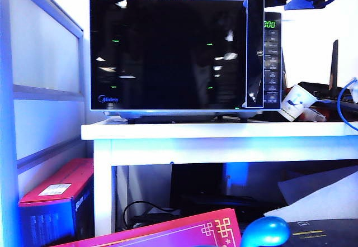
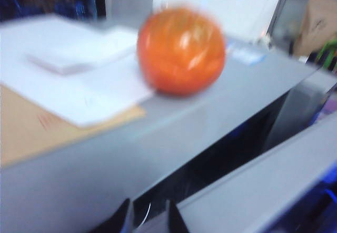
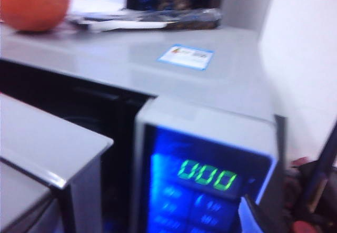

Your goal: Open the microwave door, place the orange inside the microwave, then close the microwave door.

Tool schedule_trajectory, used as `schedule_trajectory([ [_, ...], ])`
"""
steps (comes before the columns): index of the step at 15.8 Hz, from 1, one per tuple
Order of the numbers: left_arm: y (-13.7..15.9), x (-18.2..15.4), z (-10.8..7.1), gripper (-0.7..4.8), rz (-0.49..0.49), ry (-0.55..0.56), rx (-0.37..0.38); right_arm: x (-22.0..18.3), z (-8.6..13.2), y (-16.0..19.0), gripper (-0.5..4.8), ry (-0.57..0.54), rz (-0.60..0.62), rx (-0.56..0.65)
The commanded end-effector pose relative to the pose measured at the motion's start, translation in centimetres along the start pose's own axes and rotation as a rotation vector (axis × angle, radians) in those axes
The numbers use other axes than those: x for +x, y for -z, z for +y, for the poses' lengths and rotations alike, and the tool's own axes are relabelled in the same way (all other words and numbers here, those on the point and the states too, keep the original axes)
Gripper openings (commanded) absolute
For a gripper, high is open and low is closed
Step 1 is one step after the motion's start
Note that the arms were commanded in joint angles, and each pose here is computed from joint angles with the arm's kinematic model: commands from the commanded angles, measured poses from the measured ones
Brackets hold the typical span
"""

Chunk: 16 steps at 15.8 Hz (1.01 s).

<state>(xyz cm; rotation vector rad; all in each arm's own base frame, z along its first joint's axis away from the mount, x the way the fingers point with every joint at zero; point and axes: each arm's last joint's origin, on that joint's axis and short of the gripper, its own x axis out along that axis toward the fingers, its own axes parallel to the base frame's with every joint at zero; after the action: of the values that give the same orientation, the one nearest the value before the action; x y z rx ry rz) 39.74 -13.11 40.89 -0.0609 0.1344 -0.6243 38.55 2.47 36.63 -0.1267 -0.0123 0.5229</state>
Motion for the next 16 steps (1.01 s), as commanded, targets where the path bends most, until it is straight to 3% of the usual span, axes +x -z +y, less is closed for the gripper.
schedule_trajectory([
  [1,0.5,0.6,0.3,0.94,0.008,-0.041,-0.002,-0.8,1.3,-1.6,4.5,-0.142,-0.042,-0.01],
  [3,0.9,0.7,0.4,0.94,0.039,-0.046,-0.012,-1.0,1.1,-2.2,4.49,-0.06,-0.067,-0.03],
  [4,1.1,0.6,0.4,0.94,0.061,-0.047,-0.019,-1.0,0.7,-2.5,4.49,0.076,-0.083,-0.041],
  [7,1.3,0.6,0.4,0.94,0.085,-0.045,-0.026,-0.7,0.5,-2.1,4.49,0.105,-0.081,-0.046],
  [9,1.4,0.6,0.4,0.94,0.089,-0.045,-0.025,-0.2,0.2,-1.6,4.49,0.221,-0.054,-0.035],
  [12,1.3,0.6,0.4,0.94,0.088,-0.044,-0.025,0.1,-0.2,-0.9,4.49,0.303,-0.025,-0.026],
  [16,1.1,0.4,0.2,0.94,0.079,-0.018,-0.026,0.2,0.1,-0.1,4.49,0.217,0.042,0.0],
])
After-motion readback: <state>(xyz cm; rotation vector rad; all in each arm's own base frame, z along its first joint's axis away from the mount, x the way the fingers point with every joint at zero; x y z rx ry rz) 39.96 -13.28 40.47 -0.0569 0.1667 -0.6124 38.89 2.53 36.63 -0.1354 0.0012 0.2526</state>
